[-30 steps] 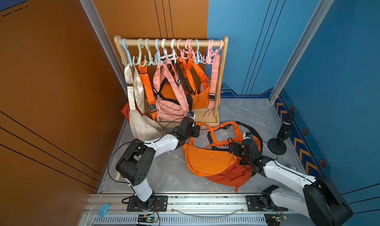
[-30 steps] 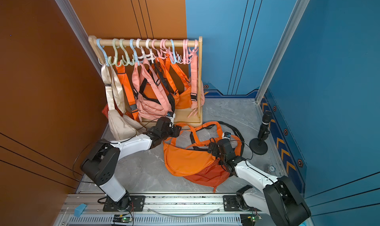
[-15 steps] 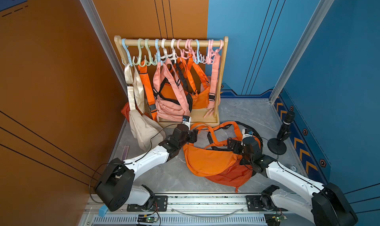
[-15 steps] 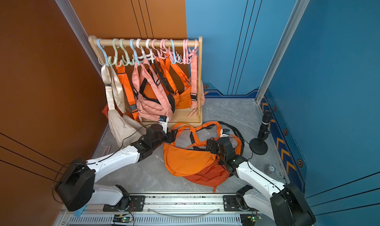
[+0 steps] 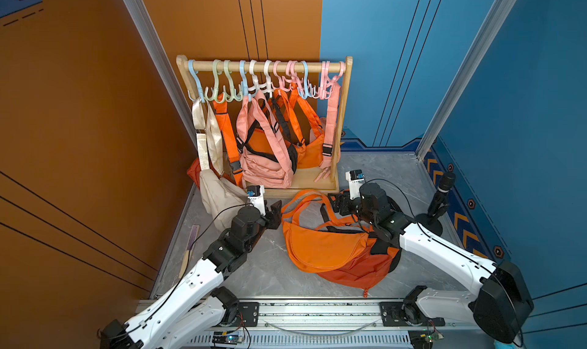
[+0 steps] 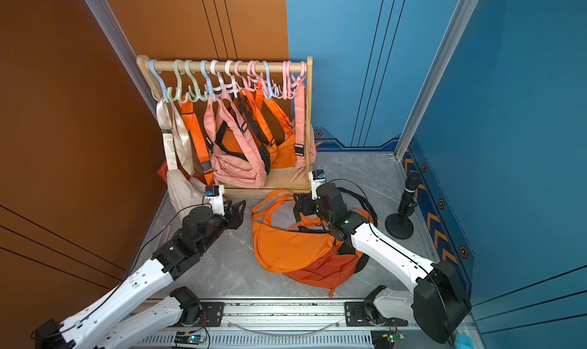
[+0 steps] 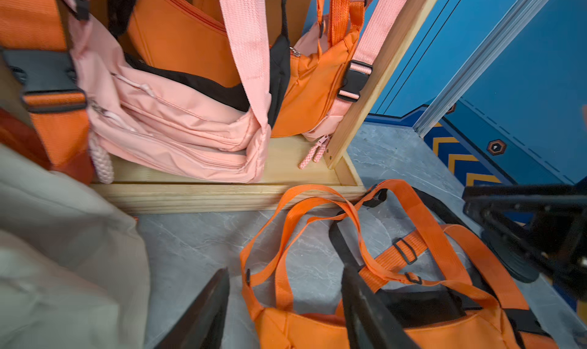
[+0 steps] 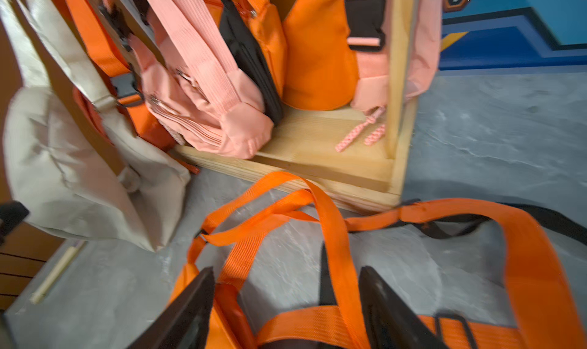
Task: Take the bag off the hook
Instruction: Place the bag inside the bag, then pick up the bag from the hook.
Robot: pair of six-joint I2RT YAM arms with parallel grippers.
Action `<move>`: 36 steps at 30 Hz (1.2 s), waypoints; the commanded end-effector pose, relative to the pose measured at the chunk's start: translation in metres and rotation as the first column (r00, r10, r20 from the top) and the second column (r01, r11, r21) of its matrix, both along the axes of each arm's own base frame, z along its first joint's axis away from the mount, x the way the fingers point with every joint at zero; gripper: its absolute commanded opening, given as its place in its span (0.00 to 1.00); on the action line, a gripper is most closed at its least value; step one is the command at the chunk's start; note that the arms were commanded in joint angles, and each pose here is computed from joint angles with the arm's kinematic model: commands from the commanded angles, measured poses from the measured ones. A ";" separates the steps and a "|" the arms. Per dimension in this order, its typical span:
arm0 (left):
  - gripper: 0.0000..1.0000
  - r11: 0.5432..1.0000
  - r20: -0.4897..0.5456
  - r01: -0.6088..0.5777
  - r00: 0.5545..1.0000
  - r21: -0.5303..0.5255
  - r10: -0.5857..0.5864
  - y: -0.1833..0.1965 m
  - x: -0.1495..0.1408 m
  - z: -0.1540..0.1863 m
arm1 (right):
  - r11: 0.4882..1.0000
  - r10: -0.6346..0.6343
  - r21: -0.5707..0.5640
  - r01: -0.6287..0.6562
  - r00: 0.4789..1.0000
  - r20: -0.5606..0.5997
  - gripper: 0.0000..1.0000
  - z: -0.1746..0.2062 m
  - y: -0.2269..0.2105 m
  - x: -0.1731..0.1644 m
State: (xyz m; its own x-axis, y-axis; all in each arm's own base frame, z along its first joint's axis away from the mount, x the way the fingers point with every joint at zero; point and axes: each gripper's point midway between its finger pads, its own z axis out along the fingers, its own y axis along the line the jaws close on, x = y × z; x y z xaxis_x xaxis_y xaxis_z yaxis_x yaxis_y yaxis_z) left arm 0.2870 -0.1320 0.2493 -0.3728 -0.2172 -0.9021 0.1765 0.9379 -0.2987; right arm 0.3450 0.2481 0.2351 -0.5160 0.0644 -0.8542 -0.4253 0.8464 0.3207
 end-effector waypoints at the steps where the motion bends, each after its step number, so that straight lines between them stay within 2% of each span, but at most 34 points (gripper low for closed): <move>1: 0.54 0.999 -0.079 -0.014 0.997 0.045 0.017 0.023 -0.017 -0.006 | 0.987 0.160 -0.009 -0.160 0.987 0.011 0.60 0.019 0.035 0.003; 3: 0.52 0.998 -0.067 -0.039 0.997 0.041 0.042 0.037 -0.021 -0.001 | 0.975 0.221 -0.001 -0.221 0.975 0.024 0.52 0.031 0.054 0.012; 8: 0.51 0.998 -0.099 -0.063 0.993 0.003 0.063 0.056 -0.022 0.003 | 0.949 0.314 0.012 -0.315 0.948 0.050 0.46 0.050 0.096 0.042; 11: 0.52 0.998 -0.106 -0.064 0.992 -0.013 0.063 0.061 -0.020 0.006 | 0.938 0.344 0.022 -0.345 0.938 0.048 0.46 0.055 0.120 0.064; 19: 0.53 0.998 -0.116 -0.055 0.992 0.015 0.056 0.066 -0.017 -0.002 | 0.890 0.443 0.090 -0.448 0.894 0.065 0.55 0.068 0.173 0.104; 20: 0.53 0.998 -0.124 -0.051 0.991 0.021 0.053 0.066 -0.017 -0.005 | 0.886 0.452 0.092 -0.455 0.891 0.047 0.57 0.056 0.179 0.111; 23: 0.53 0.998 -0.143 -0.043 0.989 0.034 0.048 0.065 -0.017 -0.015 | 0.856 0.500 0.117 -0.504 0.864 0.069 0.62 0.064 0.193 0.117; 26: 0.53 0.999 -0.142 -0.032 0.989 0.032 0.036 0.063 -0.017 -0.017 | 0.831 0.531 0.133 -0.540 0.842 0.099 0.63 0.068 0.203 0.123; 36: 0.53 1.000 -0.154 -0.012 0.988 0.028 0.016 0.059 -0.018 -0.020 | 0.838 0.482 0.188 -0.511 0.857 0.183 0.64 0.080 0.202 0.161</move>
State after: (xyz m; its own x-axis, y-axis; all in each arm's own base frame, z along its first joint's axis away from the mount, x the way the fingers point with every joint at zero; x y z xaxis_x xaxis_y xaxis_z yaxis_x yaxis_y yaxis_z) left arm 0.2710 -0.0691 0.2354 -0.4882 -0.2195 -0.8446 0.0945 0.9489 -0.3012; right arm 0.4973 0.4546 0.2925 -0.4474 -0.0330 -0.8937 -0.8080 0.4432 0.3882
